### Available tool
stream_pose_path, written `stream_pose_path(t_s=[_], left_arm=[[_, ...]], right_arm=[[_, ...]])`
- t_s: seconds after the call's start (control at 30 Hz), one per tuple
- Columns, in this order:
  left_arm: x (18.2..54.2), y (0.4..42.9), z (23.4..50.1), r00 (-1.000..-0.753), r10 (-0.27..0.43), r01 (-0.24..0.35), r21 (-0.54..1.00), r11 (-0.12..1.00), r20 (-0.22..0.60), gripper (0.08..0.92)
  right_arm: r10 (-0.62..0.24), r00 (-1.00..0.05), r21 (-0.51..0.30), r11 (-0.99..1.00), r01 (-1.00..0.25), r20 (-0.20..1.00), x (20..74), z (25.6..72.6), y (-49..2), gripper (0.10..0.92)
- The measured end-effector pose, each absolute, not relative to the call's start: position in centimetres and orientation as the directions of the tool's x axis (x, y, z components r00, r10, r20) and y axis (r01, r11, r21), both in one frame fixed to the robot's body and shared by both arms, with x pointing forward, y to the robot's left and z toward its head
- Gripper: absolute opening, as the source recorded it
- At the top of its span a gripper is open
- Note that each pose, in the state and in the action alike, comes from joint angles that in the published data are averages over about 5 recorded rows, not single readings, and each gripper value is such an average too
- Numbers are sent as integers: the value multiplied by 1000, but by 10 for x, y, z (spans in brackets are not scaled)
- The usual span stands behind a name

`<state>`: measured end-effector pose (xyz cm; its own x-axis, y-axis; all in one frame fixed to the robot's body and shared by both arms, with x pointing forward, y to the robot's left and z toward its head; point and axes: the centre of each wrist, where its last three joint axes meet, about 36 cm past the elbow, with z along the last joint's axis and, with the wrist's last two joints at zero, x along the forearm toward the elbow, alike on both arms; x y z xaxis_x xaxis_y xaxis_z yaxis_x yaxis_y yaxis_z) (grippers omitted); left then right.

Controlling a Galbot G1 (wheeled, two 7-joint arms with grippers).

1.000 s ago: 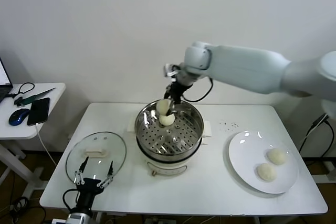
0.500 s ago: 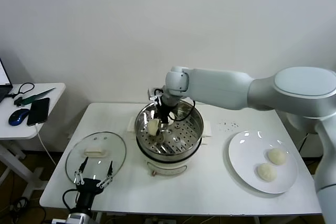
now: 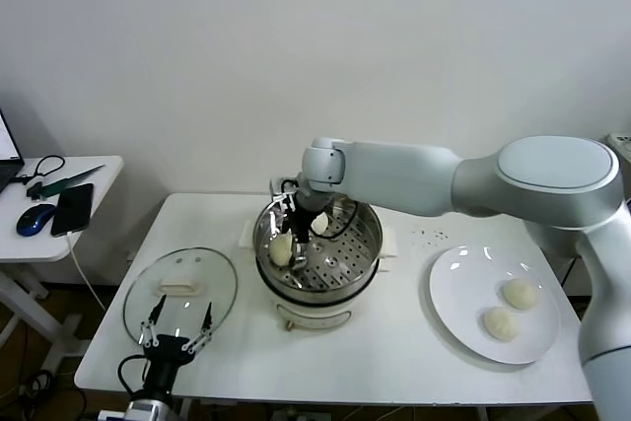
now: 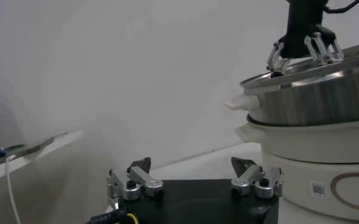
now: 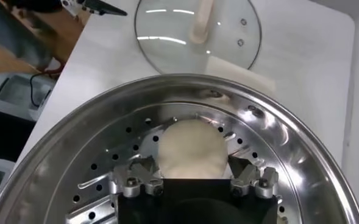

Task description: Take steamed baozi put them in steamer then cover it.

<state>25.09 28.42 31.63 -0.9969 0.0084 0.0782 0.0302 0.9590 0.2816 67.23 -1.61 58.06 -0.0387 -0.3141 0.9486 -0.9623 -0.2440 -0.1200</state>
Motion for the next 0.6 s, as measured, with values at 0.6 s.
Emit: stream_pose_path(t_s=[0.6], left_arm=[[249, 283, 316, -997, 9, 31, 280, 959, 78, 823]], right_arm=[[-319, -106, -182, -218, -959, 942, 662, 668, -144, 823]])
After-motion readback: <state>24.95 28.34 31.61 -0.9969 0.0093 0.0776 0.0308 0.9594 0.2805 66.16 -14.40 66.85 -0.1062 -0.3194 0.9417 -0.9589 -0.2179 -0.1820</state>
